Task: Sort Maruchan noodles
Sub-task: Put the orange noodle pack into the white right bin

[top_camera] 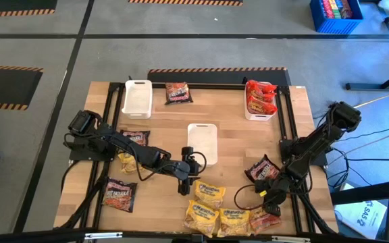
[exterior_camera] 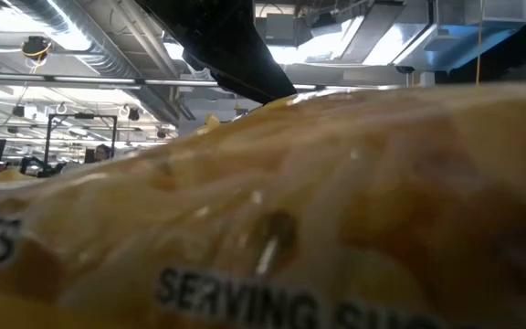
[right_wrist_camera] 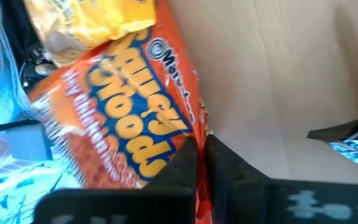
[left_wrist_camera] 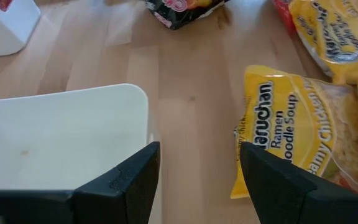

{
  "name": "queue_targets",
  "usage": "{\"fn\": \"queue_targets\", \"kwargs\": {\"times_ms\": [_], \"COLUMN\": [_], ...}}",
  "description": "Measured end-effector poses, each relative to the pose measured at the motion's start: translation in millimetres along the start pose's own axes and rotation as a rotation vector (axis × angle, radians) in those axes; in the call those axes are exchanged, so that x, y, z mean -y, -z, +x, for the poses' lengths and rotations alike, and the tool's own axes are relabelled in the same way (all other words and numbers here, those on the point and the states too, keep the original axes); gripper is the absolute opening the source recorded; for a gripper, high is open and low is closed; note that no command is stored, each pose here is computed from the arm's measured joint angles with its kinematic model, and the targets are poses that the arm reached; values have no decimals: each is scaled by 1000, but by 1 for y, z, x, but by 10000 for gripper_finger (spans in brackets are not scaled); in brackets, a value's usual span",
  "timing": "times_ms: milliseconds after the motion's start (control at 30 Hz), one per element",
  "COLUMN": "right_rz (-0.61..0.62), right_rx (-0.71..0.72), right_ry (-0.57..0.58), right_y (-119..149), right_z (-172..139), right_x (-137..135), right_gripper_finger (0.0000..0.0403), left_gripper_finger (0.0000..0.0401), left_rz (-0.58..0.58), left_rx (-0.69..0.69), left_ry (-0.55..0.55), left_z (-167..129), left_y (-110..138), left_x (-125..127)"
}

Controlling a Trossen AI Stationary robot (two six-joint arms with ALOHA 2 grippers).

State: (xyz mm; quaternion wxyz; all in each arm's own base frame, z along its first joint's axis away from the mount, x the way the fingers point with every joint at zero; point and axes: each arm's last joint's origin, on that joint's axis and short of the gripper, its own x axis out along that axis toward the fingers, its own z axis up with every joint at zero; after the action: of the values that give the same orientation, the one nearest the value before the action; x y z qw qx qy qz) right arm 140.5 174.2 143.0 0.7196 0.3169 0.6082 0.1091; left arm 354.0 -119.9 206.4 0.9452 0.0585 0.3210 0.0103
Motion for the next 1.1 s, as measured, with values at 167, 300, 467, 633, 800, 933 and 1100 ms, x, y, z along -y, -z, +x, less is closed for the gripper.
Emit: {"fn": "queue_targets", "kwargs": {"times_ms": [167, 300, 467, 633, 800, 933, 1100], "right_rz": [-49, -82, -172, -275, -332, -326, -291], "right_rx": [54, 121, 231, 380, 463, 520, 575], "right_ry": [6, 27, 84, 159, 232, 299, 331], "right_y": [-3, -11, -22, -34, -43, -47, -48], "right_z": [-17, -34, -60, -84, -88, -81, -73], "right_x": [-13, -21, -33, -44, -43, -32, -19], "right_gripper_finger": [0, 0, 0, 0, 0, 0, 0], "left_gripper_finger": [216, 216, 216, 216, 216, 216, 216], "left_rz": [0, -5, -21, -53, -91, -109, -107], "left_rx": [2, 15, 57, 119, 185, 183, 156], "left_ry": [-20, -22, -20, -15, 31, 37, 52], "left_z": [0, 0, 0, 1, 2, 2, 6], "left_y": [0, -1, -6, -13, -20, -20, -16], "left_x": [-1, -1, -1, -5, -9, -10, -8]}}
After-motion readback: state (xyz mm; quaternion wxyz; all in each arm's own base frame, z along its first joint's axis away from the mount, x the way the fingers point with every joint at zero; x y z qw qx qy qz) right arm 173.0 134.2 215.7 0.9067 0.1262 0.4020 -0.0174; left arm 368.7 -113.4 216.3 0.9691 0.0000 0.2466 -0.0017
